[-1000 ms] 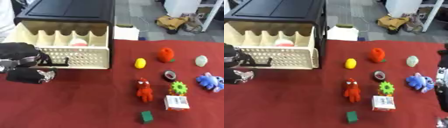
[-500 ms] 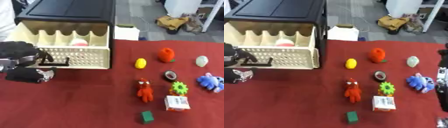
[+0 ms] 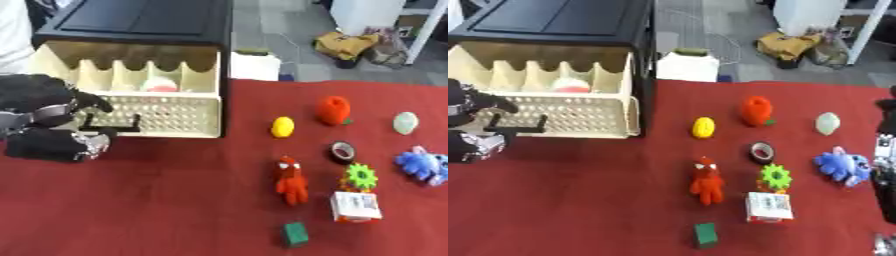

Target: Pick up objects from table and place into drawer.

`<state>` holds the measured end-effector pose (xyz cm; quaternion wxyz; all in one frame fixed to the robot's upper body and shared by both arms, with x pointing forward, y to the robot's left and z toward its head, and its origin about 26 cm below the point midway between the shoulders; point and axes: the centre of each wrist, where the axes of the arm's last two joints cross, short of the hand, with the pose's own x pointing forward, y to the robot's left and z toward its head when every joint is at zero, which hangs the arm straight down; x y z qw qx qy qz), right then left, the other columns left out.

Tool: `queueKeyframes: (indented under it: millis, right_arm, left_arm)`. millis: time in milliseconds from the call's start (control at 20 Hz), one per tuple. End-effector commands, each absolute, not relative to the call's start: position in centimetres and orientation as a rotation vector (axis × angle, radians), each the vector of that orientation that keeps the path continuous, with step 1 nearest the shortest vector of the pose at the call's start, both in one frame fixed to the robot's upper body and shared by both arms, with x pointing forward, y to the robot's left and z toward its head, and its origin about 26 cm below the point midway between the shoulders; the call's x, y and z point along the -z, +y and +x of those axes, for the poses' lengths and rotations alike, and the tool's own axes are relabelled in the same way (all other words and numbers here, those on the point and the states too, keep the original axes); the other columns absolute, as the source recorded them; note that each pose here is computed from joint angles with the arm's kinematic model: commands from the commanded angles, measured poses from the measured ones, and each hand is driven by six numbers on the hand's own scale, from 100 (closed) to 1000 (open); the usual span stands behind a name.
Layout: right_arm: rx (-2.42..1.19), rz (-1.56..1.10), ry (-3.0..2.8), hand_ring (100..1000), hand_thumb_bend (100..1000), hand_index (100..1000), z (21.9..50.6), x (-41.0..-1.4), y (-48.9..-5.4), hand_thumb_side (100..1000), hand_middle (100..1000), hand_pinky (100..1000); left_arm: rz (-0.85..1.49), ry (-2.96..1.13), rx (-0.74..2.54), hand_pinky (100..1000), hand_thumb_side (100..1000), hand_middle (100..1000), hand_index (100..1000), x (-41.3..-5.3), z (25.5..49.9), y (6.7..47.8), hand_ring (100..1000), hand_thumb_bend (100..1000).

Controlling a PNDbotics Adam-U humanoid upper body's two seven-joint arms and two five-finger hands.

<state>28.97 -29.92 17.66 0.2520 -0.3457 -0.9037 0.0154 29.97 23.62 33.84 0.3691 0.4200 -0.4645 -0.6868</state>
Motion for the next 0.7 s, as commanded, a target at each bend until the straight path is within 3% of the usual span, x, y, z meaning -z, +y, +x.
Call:
queueKeyframes:
  millis: [50,500,700]
  right_arm:
    - [-0.029,-0.949,-2.481,714,100,808,28.8,-18.3,-30.1,870,619,714]
    - [-0.020,-0.957,-2.477,714,100,808,28.7,-18.2,-30.2,870,620,713]
    - [-0.018,-0.964,-2.477,715,100,808,28.7,-18.2,-30.3,872,622,713]
  left_arm:
    - [1.105,-1.188,1.708,100,1000,100,933,-35.7,28.9,24.2,100,124]
    - [1.099,-1.383,1.641,100,1000,100,899,-37.5,28.4,24.7,100,100]
    - [1.077,-1.616,1.509,100,1000,100,871,-38.3,28.2,25.1,100,192]
